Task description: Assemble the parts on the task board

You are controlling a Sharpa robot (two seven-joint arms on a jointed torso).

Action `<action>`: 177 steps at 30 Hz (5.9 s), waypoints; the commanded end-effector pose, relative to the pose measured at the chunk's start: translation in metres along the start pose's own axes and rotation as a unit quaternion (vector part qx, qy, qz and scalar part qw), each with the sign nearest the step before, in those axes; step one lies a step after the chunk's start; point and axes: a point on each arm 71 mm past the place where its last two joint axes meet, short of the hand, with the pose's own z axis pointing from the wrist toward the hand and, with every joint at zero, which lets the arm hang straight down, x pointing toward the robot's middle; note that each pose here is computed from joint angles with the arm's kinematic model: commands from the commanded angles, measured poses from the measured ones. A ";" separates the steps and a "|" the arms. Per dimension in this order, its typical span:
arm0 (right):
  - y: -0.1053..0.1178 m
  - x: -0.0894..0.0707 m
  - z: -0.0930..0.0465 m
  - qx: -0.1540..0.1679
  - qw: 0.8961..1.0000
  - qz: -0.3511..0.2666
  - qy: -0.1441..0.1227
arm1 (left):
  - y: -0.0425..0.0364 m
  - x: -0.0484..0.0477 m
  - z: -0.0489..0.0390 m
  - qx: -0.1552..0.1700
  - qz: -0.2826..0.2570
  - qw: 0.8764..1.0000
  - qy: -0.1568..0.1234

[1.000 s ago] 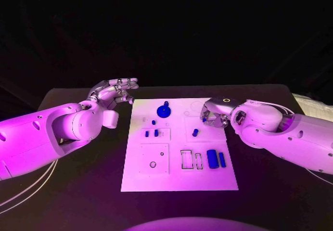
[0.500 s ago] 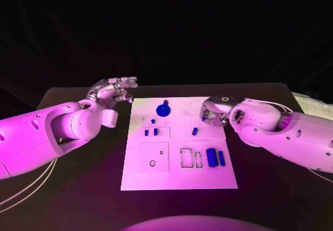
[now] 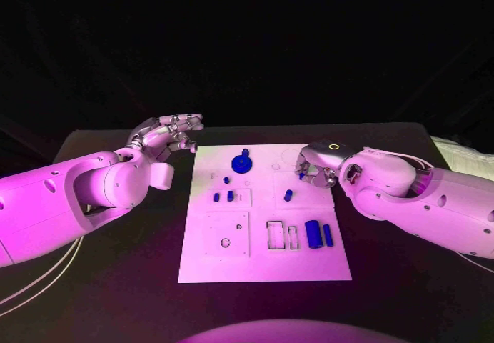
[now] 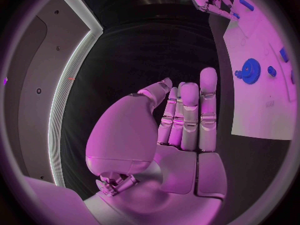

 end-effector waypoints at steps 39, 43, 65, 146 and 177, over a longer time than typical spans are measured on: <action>0.120 -0.009 -0.015 -0.141 0.985 0.102 -0.006 | 0.0012 0.0088 0.0031 0.001 0.006 1.000 0.018; 0.132 0.006 -0.015 -0.155 0.982 0.106 0.015 | 0.0014 0.0101 0.0033 0.000 0.005 1.000 0.019; 0.145 0.031 -0.011 -0.162 0.980 0.108 0.042 | 0.0015 0.0118 0.0031 0.000 0.004 1.000 0.024; 0.157 0.018 -0.024 -0.117 0.993 -0.018 -0.006 | 0.0227 0.0063 -0.0155 -0.033 0.054 0.997 0.052; 0.174 0.015 -0.021 -0.139 0.989 -0.046 -0.006 | 0.0228 0.0029 -0.0176 -0.039 0.063 0.996 0.052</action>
